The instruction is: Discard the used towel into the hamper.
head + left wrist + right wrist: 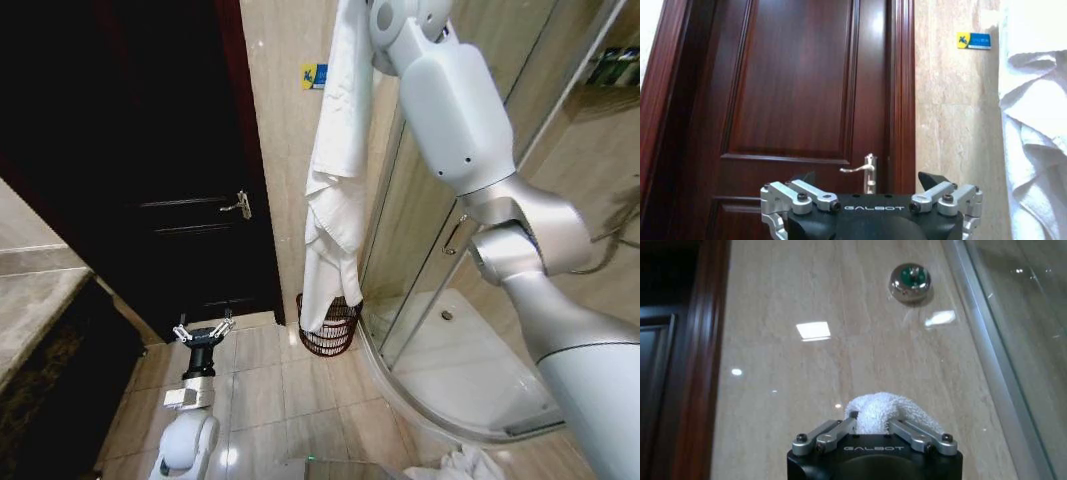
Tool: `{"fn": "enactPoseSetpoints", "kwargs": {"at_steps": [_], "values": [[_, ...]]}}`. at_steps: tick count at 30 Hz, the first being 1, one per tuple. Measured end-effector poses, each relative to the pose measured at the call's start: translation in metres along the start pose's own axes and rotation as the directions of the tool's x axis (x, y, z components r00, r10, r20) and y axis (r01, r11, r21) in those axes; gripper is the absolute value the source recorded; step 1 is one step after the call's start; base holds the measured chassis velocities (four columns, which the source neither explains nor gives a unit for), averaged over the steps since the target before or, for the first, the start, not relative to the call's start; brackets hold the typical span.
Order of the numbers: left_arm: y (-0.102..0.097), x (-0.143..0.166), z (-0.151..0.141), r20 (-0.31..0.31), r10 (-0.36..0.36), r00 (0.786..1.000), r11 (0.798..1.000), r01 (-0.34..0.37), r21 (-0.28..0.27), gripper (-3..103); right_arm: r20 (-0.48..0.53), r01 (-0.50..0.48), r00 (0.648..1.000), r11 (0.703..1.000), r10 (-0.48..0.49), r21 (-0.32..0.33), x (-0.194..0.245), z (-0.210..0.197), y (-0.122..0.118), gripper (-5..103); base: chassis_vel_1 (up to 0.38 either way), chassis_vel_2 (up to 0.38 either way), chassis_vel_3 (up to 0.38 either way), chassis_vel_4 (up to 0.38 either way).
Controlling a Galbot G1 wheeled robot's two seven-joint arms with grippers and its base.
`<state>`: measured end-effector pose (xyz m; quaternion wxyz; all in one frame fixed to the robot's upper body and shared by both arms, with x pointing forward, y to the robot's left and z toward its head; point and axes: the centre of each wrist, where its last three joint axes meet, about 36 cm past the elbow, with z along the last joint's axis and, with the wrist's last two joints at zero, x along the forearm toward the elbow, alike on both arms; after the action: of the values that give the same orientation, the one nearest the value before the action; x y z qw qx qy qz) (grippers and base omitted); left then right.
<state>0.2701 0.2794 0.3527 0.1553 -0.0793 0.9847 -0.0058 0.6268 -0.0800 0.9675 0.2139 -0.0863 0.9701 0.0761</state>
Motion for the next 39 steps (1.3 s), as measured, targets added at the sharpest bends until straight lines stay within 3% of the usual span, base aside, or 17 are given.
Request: {"fn": "enactPoseSetpoints", "kwargs": {"at_steps": [14,17,24,39], "values": [[-0.003,0.002,0.003,-0.006,0.010,1.000,1.000,-0.009,0.007,100,0.005,-0.035,0.999,0.998,0.035,0.061,-0.007,0.021,-0.024,3,-0.038,0.039,0.029,-0.034],[-0.006,0.005,0.004,-0.011,0.015,1.000,1.000,-0.015,0.012,100,-0.042,-0.026,0.999,0.995,0.030,0.093,0.003,0.058,-0.035,3,0.000,0.000,0.000,0.000],[-0.007,0.008,0.000,-0.008,0.010,1.000,1.000,-0.010,0.015,100,-0.116,-0.025,0.992,0.994,0.038,0.103,0.020,0.112,-0.050,3,0.000,0.000,0.000,0.000],[-0.006,0.015,0.004,-0.009,-0.007,1.000,1.000,0.007,0.013,100,-0.202,-0.039,0.978,0.994,0.059,0.100,0.056,0.185,-0.068,3,0.000,0.000,0.000,0.000]]}}
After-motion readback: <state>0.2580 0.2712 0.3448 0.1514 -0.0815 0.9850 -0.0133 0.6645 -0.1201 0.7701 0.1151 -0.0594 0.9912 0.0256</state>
